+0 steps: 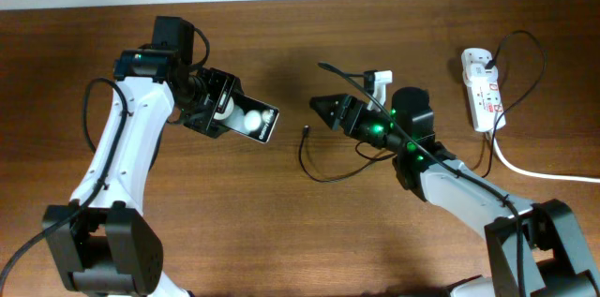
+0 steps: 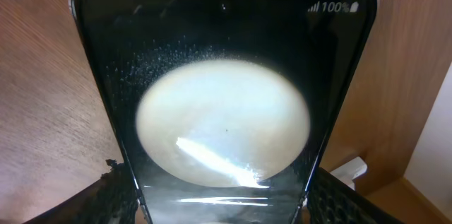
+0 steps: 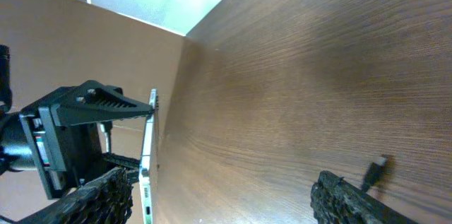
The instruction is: Plug charger to phone and switch on socket
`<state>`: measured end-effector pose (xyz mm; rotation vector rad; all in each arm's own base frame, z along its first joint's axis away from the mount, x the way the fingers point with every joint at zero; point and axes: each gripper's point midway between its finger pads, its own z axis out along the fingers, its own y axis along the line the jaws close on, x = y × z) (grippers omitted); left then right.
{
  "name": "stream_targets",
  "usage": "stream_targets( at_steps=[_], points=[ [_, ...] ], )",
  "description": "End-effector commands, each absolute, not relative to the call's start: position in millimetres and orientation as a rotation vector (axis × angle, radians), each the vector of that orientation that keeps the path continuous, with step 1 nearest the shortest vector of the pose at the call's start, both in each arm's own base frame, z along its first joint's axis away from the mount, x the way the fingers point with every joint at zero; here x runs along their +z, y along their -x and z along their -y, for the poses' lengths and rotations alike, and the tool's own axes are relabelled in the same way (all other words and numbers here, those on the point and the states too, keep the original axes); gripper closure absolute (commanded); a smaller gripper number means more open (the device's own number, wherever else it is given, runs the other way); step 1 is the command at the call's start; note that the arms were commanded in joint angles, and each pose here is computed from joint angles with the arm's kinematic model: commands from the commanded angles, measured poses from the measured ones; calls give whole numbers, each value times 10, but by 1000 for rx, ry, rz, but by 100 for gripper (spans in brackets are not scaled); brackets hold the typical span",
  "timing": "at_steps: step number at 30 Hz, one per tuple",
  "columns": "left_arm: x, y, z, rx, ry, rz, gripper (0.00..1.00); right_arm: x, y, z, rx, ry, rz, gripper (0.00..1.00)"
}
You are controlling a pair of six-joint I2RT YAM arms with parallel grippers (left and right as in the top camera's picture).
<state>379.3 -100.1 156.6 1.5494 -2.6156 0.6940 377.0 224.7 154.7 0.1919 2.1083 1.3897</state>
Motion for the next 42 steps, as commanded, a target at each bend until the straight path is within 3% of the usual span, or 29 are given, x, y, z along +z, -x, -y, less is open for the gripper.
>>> stream_targets(
  at_steps=[1, 6, 20, 42],
  points=[
    [1759, -3817, 1059, 782, -1563, 2598, 100, 1672, -3764, -2393, 1420, -146, -2067, 15],
    [1790, -3801, 1127, 826, -1532, 2568, 100, 1712, -3674, -2562, 1440, -94, -2059, 16],
    [1791, -3789, 1137, 828, -1527, 2562, 100, 1763, -3545, -2936, 1383, -78, -2019, 35],
    [1793, -3637, 1569, 811, -1422, 2576, 100, 1621, -3490, -3073, 1335, -61, -2045, 39]
  ],
)
